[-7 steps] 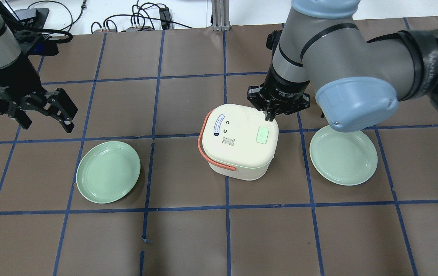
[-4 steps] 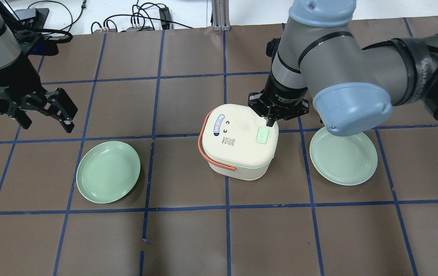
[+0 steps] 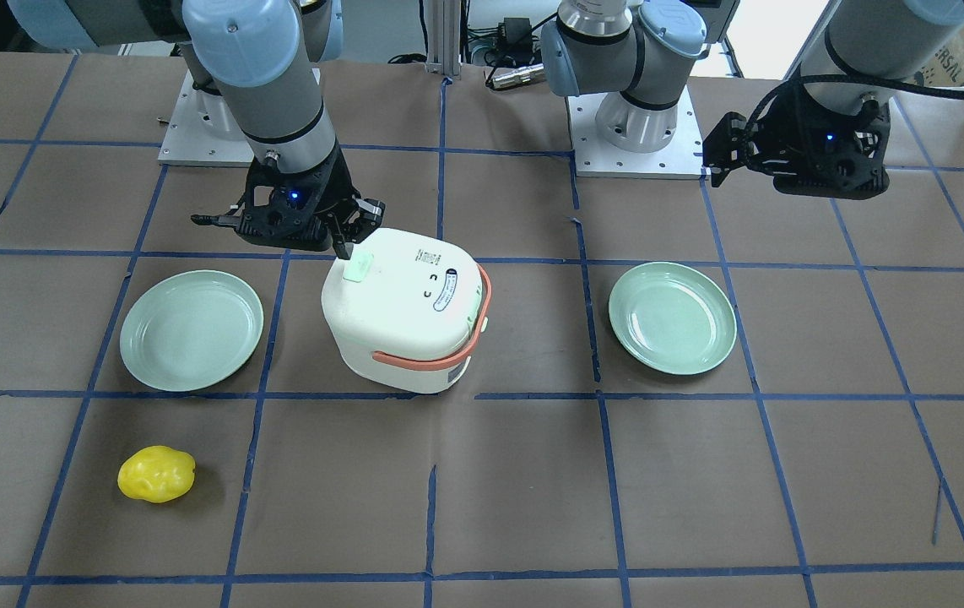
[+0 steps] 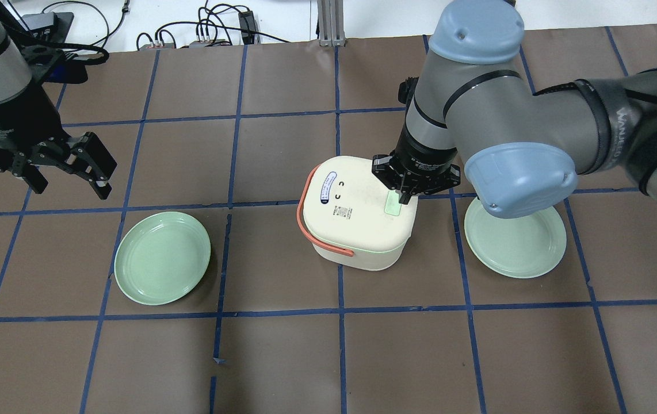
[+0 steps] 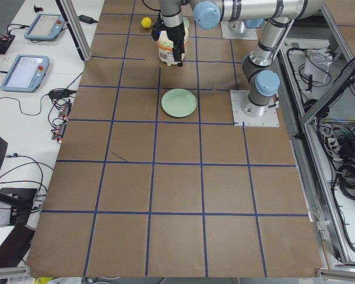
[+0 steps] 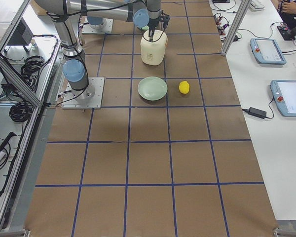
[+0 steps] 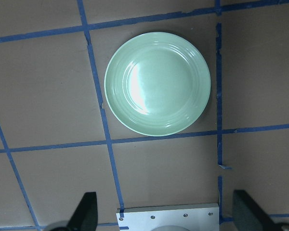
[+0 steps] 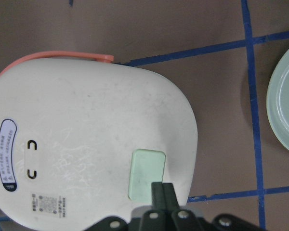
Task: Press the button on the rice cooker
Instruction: 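Press down on the green button with the closed right gripper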
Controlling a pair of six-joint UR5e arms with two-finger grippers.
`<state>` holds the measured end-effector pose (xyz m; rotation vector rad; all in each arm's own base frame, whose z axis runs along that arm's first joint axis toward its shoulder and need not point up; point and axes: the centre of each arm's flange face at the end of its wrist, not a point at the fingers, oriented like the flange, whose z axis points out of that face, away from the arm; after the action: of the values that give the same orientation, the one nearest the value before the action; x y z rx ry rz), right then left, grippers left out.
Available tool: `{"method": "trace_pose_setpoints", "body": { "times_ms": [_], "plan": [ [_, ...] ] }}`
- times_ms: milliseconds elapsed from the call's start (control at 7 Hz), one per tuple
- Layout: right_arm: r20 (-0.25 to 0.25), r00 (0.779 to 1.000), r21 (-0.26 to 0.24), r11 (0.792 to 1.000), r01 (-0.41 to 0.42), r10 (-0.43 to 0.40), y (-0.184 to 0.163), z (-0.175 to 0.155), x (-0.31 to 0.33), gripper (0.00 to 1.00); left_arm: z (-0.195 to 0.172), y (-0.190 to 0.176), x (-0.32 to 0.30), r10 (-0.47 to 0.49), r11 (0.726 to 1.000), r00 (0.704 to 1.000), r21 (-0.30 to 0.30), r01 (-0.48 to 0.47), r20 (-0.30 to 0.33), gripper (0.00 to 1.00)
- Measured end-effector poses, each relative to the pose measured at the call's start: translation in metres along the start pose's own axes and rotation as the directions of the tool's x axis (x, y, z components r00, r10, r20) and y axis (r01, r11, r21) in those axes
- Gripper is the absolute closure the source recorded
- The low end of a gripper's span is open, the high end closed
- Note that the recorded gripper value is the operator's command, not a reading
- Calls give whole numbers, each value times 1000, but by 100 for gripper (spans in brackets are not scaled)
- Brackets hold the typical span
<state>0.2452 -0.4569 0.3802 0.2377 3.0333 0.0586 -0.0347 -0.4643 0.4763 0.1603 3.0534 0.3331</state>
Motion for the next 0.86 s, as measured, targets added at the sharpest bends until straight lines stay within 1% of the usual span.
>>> {"method": "trace_pose_setpoints", "body": {
  "times_ms": [571,857],
  "plan": [
    [5,1000,7,1000,7,-8,-3,4,-1,92,0,0,0,0,1000,1000,0,0,0,0],
    [4,1000,1,1000,7,-7,-4,8,-1,92,0,0,0,0,1000,1000,0,0,0,0]
  ]
}}
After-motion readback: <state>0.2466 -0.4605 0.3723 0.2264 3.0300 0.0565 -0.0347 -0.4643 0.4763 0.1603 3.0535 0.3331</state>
